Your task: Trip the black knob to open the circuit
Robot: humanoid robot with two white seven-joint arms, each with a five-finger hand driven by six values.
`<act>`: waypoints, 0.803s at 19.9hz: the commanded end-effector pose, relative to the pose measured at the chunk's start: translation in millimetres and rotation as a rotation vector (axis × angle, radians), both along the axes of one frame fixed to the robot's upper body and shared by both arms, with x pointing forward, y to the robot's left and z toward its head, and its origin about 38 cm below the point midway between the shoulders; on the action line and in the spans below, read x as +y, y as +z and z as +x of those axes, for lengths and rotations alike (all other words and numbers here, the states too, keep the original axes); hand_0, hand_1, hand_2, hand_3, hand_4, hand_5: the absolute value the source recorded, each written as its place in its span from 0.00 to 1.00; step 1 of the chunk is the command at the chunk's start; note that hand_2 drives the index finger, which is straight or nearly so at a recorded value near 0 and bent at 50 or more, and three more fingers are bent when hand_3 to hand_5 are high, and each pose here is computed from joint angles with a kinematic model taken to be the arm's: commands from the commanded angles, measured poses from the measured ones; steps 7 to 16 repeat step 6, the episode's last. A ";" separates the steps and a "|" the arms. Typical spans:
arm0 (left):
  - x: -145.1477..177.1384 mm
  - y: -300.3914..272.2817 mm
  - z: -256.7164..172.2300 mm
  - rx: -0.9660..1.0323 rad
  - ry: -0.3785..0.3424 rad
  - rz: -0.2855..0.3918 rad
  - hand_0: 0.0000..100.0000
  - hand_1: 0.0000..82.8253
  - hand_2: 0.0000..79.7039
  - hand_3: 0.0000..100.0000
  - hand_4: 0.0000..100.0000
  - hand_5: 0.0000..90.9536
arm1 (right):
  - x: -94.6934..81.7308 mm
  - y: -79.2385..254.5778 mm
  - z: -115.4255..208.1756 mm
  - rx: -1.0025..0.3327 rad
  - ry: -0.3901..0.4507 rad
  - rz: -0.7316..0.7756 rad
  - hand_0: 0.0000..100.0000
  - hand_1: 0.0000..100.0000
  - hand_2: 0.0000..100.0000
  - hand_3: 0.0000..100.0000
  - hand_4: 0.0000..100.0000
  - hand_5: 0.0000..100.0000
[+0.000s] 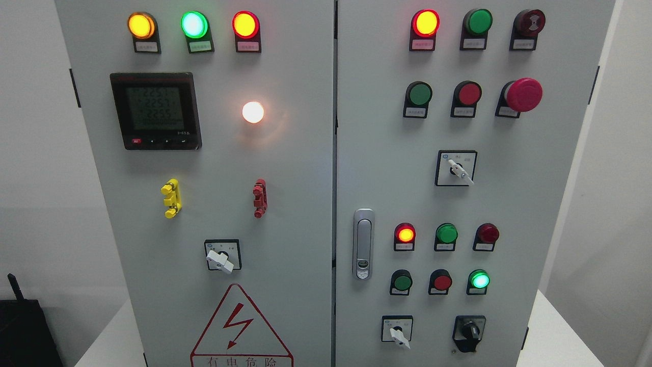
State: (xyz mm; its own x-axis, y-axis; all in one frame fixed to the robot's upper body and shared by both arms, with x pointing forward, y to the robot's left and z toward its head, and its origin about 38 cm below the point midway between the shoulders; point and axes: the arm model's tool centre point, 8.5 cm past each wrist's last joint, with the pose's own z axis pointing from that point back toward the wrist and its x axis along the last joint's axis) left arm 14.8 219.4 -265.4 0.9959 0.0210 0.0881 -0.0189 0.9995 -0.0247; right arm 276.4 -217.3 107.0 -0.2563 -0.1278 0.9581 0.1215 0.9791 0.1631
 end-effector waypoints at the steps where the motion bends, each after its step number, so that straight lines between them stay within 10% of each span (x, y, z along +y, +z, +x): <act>1: -0.5 0.0 -0.3 0.002 0.003 -0.001 0.12 0.47 0.00 0.00 0.00 0.00 | 0.9 11.7 -1.0 -0.049 0.007 0.004 0.05 0.00 0.00 0.07 0.00 0.00; 16: -0.5 0.0 -0.1 0.000 0.003 -0.001 0.12 0.47 0.00 0.00 0.00 0.00 | 0.9 11.7 -1.0 -0.049 0.007 0.004 0.05 0.00 0.00 0.07 0.00 0.00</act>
